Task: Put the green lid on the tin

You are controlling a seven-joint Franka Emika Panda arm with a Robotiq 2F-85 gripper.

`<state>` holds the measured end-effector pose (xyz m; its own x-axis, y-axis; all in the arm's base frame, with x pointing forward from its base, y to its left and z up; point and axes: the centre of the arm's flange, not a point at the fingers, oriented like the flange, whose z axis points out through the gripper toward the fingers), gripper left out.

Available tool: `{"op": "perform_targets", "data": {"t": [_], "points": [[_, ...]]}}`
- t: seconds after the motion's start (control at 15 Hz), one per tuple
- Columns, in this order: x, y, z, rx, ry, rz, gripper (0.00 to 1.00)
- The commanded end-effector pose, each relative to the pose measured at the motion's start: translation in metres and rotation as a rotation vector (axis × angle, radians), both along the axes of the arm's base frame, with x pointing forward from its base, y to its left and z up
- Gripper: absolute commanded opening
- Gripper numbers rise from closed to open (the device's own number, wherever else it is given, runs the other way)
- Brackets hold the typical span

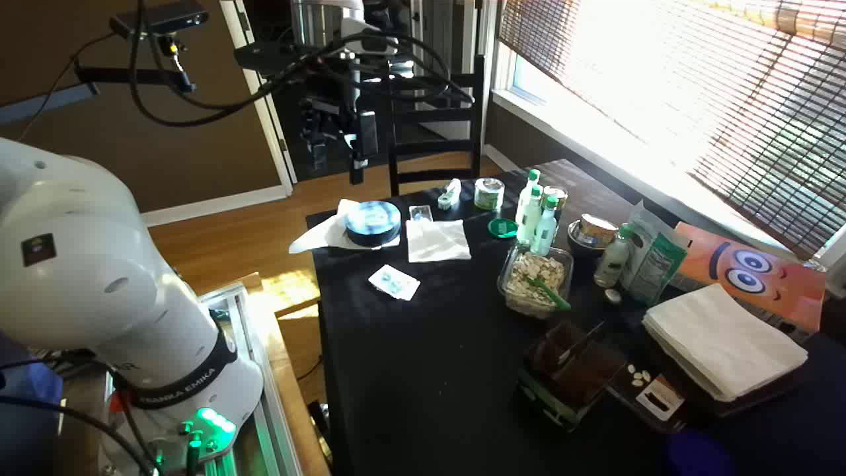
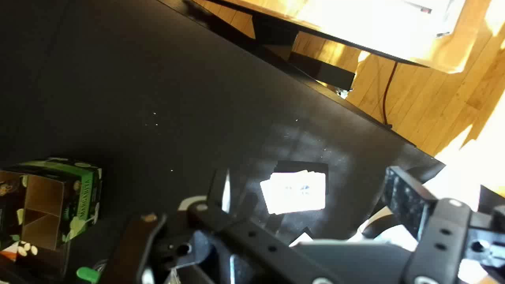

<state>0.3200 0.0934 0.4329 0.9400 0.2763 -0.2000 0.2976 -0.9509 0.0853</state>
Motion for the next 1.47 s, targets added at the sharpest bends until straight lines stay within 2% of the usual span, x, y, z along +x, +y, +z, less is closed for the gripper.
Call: {"op": "perform_targets", "data": {"t": [0.0, 1.27, 1.4], "points": [[0.0, 0.0, 0.0, 0.0, 0.0, 0.0, 1.0], [0.0, 0.0, 0.0, 0.0, 0.0, 0.0, 1.0], [0.017, 0.02, -0.01, -0.003, -0.041, 0.014, 1.0]]}}
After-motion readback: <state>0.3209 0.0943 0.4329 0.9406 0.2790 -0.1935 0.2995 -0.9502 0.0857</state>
